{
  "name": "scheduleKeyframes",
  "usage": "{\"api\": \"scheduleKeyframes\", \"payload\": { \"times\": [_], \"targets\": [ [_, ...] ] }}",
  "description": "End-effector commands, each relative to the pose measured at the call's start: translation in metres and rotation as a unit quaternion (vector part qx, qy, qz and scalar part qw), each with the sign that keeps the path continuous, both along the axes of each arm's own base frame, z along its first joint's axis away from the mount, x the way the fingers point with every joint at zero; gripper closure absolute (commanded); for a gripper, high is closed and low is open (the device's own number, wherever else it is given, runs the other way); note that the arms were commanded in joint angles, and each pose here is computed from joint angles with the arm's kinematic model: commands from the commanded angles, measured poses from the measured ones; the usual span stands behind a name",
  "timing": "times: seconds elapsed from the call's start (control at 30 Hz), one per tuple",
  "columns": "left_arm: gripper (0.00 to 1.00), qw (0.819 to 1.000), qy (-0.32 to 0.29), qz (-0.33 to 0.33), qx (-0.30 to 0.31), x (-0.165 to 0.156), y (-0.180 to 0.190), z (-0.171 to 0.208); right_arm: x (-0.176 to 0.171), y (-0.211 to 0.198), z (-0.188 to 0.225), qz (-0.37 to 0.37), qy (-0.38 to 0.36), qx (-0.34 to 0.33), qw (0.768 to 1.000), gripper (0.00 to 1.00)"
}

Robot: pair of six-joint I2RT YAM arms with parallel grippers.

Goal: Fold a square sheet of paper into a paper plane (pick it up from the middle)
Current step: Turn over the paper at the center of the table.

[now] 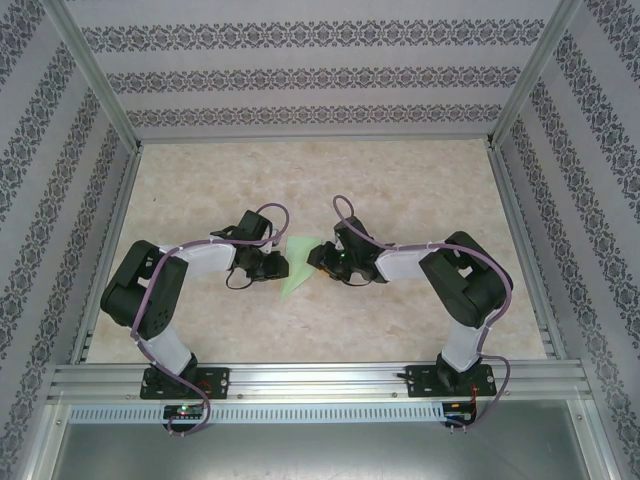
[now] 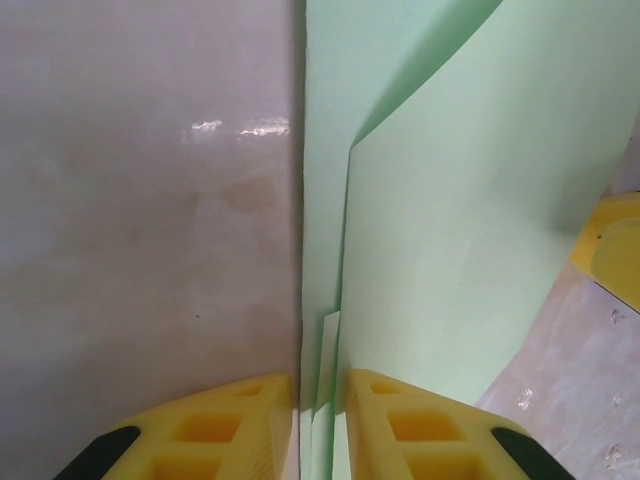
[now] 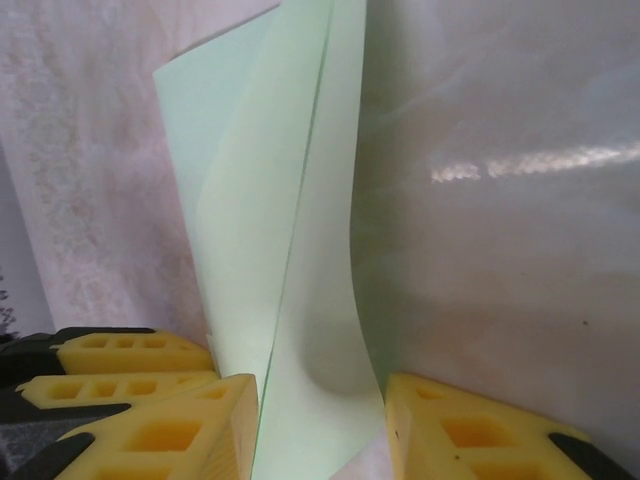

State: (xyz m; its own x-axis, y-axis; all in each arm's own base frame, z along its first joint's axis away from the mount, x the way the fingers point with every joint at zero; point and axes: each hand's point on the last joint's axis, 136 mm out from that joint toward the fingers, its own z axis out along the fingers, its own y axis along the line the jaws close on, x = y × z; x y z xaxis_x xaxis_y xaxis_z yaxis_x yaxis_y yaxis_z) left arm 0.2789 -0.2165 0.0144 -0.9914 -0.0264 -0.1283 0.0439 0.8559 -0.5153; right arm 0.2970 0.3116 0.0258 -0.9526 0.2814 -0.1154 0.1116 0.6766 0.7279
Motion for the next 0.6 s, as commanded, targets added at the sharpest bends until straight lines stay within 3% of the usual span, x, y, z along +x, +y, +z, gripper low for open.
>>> {"api": "scheduleKeyframes", "payload": {
  "times": [0.0,0.5,0.57],
  "targets": [
    [0.76,0.996,0.065,-0.041,-0.053,-0.033,-0.028,-0.021,-0.001,0.007,0.006,0.011,-0.01,0.039,0.999,0.61],
    [0.76,0.994,0.071,-0.03,-0.071,-0.035,-0.031,-0.016,0.002,0.015,0.01,0.015,-0.025,0.059,0.998,0.58],
    [0.76,0.995,0.07,-0.031,-0.071,-0.036,-0.031,-0.015,0.0,0.01,0.01,0.006,-0.032,0.055,0.998,0.53]
  ]
}}
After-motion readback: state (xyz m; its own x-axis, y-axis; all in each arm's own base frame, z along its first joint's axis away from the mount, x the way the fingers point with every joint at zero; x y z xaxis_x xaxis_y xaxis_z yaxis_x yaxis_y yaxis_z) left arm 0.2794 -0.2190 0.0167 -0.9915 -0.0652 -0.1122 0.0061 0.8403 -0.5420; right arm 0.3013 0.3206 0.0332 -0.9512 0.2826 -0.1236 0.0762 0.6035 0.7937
